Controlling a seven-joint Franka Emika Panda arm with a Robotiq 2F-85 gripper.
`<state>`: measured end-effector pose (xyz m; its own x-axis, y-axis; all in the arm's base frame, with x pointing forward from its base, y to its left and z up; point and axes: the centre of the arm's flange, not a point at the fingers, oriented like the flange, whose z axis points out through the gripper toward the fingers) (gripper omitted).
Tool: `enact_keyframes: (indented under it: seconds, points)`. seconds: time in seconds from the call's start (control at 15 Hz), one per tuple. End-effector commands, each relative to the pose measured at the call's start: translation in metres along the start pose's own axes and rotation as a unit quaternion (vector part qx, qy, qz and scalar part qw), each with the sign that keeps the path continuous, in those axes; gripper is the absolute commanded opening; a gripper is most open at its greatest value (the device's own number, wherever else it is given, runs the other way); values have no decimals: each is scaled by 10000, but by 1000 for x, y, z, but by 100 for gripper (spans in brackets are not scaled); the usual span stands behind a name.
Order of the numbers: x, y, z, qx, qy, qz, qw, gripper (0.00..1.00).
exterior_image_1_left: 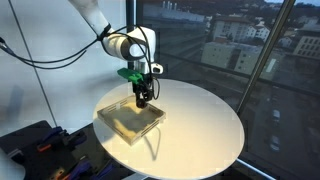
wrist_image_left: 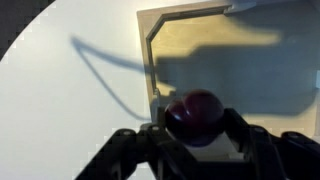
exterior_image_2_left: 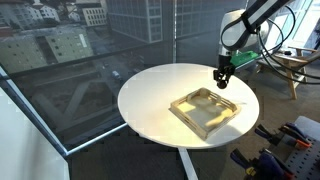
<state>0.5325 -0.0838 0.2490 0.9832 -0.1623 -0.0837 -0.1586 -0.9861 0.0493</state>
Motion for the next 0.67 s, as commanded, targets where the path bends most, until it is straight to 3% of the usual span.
enact_keyframes:
  seconds: [0.0, 0.6]
  points:
    - [-2, 19, -3, -57, 48, 168, 9998, 36]
    - [4, 67, 11, -140, -1, 605, 9981, 36]
